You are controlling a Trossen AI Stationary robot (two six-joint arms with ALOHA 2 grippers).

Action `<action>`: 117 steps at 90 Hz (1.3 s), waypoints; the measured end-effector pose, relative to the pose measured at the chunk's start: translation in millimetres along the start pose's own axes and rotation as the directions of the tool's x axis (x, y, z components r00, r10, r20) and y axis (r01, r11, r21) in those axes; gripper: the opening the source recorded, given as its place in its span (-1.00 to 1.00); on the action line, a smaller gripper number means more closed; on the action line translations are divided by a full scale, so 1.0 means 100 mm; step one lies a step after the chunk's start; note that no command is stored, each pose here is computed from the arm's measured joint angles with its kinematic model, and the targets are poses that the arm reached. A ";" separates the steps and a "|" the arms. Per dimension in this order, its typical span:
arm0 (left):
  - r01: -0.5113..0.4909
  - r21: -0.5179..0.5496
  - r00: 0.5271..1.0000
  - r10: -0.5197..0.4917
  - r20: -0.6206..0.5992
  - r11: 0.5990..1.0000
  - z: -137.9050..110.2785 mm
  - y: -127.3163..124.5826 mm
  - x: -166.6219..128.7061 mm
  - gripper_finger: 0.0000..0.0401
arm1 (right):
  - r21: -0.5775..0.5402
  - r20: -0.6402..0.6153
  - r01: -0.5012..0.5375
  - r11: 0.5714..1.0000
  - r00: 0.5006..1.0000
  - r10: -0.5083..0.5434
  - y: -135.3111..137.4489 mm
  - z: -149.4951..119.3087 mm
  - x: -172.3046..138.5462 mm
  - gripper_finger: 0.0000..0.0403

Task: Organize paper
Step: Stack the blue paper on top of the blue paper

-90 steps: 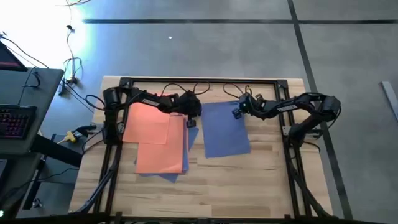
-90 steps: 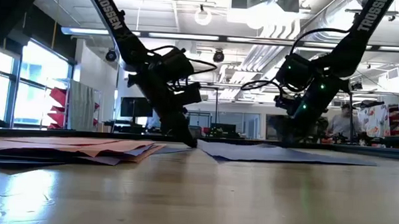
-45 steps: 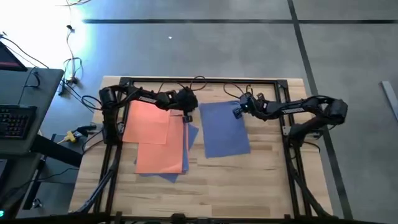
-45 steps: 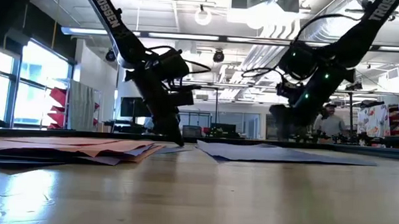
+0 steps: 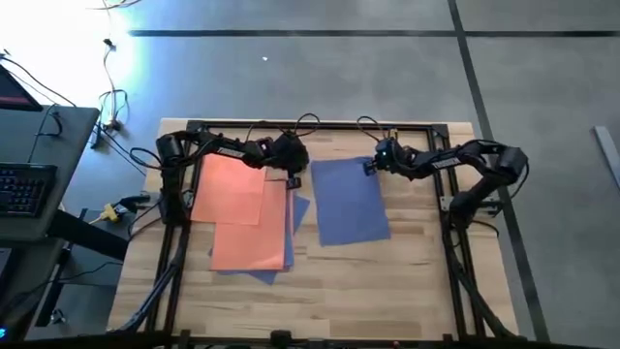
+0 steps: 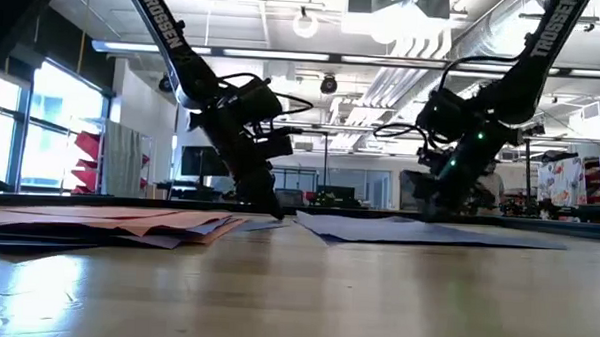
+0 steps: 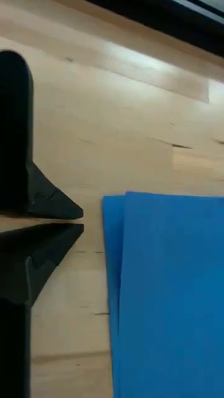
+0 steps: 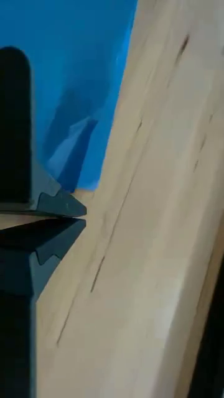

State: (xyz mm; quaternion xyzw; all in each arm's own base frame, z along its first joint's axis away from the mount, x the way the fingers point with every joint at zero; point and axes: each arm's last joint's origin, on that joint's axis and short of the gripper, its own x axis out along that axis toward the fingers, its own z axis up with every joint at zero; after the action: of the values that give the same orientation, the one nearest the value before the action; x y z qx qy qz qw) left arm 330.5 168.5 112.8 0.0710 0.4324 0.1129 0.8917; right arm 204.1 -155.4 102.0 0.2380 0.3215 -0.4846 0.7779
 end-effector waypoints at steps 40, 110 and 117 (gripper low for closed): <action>-0.001 -0.001 1.000 0.001 0.011 1.000 0.01 0.00 0.00 -1.00 | -0.021 0.067 -0.090 0.996 0.994 0.091 0.06 0.08 0.01 -1.00; -0.123 0.026 0.992 0.122 0.016 0.992 0.31 0.06 -0.90 -1.00 | -0.273 -0.098 -0.506 0.818 0.860 0.500 1.05 -0.60 -0.64 -1.00; -0.079 -0.011 0.996 0.079 0.036 0.997 0.30 0.03 -1.08 -1.00 | -0.272 -0.109 -0.485 0.831 0.873 0.475 1.08 -0.69 -0.62 -1.00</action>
State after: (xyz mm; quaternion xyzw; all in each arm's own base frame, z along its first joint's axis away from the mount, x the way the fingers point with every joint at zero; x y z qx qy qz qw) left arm 289.3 142.4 213.7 0.0859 0.4124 0.1489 0.8947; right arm 263.1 -26.4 106.9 0.2027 0.3335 -0.2166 0.8949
